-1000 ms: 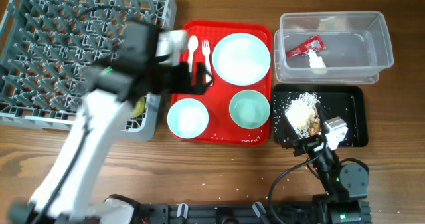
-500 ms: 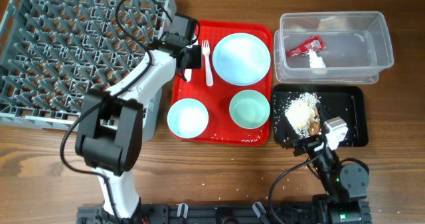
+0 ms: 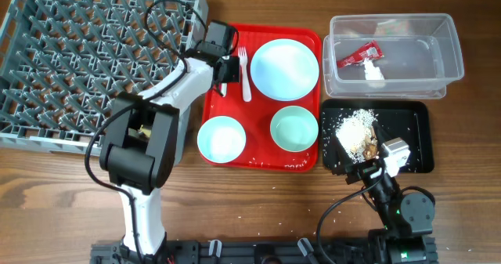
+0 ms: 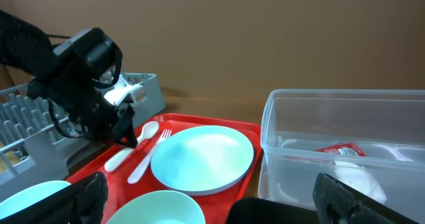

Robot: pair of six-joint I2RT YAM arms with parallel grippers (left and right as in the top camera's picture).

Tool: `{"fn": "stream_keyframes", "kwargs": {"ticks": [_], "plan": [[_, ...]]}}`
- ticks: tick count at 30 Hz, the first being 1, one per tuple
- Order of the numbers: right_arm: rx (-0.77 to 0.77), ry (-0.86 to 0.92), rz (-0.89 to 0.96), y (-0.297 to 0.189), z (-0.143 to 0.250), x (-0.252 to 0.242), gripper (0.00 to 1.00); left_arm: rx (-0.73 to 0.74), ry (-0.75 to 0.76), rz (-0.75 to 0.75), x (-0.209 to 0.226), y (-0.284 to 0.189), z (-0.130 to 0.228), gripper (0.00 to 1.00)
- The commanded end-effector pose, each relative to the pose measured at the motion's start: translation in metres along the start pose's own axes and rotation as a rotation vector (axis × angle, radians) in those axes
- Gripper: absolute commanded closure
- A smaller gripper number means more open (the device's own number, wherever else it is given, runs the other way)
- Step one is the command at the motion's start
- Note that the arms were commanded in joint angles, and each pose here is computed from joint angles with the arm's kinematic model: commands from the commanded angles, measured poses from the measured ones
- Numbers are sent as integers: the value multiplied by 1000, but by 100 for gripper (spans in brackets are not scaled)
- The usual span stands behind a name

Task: Sort waste into correct bins and load items into the dishwasher rack
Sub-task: 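Reach the left gripper to the white spoon on the red tray and grasp it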

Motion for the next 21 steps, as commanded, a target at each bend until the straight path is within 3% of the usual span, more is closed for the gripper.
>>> {"fn": "stream_keyframes", "kwargs": {"ticks": [1, 4, 7, 8, 9, 11, 12, 17, 21], "plan": [[-11, -12, 2, 0, -1, 0, 0, 16, -7, -3, 4, -17, 4, 90], [-11, -12, 2, 0, -1, 0, 0, -97, -15, 6, 6, -75, -17, 85], [-11, -12, 2, 0, -1, 0, 0, -174, -24, 9, 11, -120, -26, 92], [-11, -13, 2, 0, -1, 0, 0, -182, -24, 10, 11, -129, -26, 85], [-11, -12, 2, 0, -1, 0, 0, -168, -24, 9, 11, -129, -23, 68], [-11, -12, 2, 0, -1, 0, 0, -110, -19, 4, 11, -109, -13, 52], [-11, -12, 2, 0, -1, 0, 0, -91, -19, 2, 10, -97, -10, 50], [-11, -12, 2, 0, -1, 0, 0, -5, -13, -4, 7, -25, 4, 46], [-11, -12, 2, 0, -1, 0, 0, 12, -13, -13, 7, 7, 11, 49]]}}
Point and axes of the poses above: each gripper's point midway between its finger pads, its own y axis out along the fingers, its own x axis along the line the jaws close on, z = x × y, the point moved 8 cm from there along -y, back along the fingers, and after that the axes turned 11 degrees about y, right-handed, at the moved point
